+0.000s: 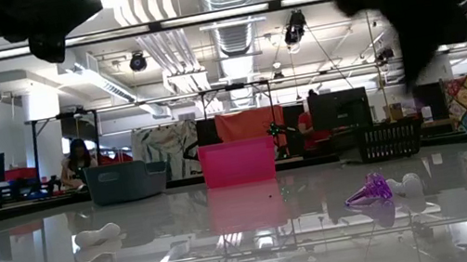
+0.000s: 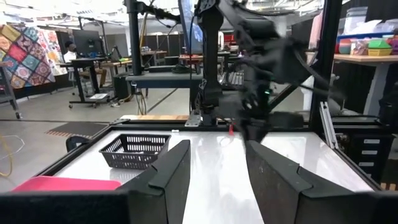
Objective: Sort Halloween decoration
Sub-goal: Put the purple witch hat toy into the blue bin
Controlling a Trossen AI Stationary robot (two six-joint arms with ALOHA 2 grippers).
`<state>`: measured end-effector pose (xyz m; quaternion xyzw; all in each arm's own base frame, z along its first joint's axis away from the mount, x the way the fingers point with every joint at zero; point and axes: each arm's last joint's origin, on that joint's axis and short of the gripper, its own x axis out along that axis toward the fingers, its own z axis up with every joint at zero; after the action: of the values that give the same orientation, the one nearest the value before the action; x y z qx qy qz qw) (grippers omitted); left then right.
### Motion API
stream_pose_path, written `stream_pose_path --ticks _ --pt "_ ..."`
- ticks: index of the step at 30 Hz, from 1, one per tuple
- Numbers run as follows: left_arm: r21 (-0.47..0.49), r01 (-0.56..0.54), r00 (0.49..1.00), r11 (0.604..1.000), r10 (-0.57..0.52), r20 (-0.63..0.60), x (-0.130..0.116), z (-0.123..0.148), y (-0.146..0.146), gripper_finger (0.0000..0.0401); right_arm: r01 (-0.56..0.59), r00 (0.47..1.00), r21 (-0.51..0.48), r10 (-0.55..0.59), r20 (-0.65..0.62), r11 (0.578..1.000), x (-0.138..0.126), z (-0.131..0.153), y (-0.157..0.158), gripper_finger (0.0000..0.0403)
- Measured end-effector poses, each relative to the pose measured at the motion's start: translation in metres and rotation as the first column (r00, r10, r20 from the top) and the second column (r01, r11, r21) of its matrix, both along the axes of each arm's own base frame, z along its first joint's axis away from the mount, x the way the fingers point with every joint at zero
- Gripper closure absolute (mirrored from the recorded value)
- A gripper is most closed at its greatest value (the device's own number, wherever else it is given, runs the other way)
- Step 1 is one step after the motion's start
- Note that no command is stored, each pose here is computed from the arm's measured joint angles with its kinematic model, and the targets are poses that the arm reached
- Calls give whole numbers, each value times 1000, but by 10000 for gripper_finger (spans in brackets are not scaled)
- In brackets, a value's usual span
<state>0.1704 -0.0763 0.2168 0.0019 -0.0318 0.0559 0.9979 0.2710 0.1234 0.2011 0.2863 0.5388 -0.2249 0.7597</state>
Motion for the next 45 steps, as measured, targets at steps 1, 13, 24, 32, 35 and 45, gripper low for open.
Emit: stream_pose_path --ticks 1,13,24,32,35,45 --pt "0 -2 1000 1000 2 2 0 0 0 262 -19 996 -46 23 81 999 9 4 -8 394" --pt "-42 -113 983 993 117 138 -7 20 7 262 -30 602 -332 282 747 943 121 29 -139 394" --pt "-39 -124 968 991 130 216 -19 35 14 262 122 528 -465 339 779 877 193 9 -212 394" --pt "-38 -126 966 991 131 224 -24 38 16 262 118 600 -491 332 728 863 232 -10 -243 394" --pt "-32 -124 969 992 128 211 -22 36 15 262 113 643 -490 312 699 865 240 -17 -250 394" --pt "-22 -123 973 992 125 196 -20 34 14 262 67 719 -476 288 633 877 247 -17 -255 368"
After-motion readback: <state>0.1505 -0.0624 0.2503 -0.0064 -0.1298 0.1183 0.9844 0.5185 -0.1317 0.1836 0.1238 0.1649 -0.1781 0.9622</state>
